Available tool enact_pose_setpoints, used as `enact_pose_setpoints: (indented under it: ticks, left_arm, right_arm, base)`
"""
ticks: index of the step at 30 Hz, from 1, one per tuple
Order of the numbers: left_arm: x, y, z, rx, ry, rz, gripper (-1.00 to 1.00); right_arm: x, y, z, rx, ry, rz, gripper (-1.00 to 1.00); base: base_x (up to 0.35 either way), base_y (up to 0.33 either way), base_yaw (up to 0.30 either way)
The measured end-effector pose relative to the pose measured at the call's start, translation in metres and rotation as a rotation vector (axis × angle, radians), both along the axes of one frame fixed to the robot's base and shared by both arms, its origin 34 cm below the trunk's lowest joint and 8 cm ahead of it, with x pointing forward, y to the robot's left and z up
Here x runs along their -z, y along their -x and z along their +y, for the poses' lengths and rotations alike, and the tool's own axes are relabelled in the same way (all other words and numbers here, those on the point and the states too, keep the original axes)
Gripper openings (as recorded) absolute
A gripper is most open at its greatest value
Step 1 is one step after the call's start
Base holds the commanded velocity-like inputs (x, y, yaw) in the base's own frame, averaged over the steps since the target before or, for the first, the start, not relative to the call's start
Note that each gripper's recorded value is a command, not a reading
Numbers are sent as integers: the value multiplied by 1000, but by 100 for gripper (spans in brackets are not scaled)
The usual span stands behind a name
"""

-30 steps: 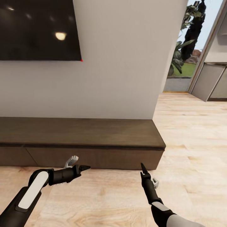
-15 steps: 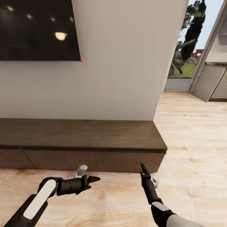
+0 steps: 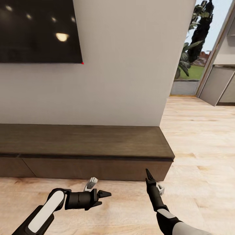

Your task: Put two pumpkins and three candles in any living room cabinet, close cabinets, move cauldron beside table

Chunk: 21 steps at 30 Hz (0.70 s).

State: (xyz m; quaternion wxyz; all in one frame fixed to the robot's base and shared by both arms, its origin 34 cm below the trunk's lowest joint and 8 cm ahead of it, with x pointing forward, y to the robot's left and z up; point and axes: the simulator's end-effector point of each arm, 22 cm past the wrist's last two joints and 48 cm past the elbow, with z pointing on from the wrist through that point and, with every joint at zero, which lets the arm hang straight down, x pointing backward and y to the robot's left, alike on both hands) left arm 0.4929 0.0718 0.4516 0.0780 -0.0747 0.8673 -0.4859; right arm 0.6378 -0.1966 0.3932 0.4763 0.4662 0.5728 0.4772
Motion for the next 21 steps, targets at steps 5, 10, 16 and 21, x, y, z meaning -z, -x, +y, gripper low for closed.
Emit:
enact_pose_setpoints:
  ticks: [5, 10, 16, 21]
  left_arm:
    - [0, 0, 1, -1, 1, 1, 100]
    - [0, 0, 1, -2, 3, 1, 100]
    - [-1, -1, 1, -6, 4, 1, 100]
    - [7, 1, 0, -8, 14, 3, 100]
  right_arm:
    - [0, 0, 0, 1, 1, 2, 100]
    - [9, 1, -2, 7, 8, 38, 100]
    - [11, 1, -2, 8, 9, 48, 100]
    - [20, 4, -2, 8, 9, 49, 100]
  base:
    - [148, 0, 0]
    - [15, 0, 0]
    - [1, 0, 0]
    - [0, 0, 0]
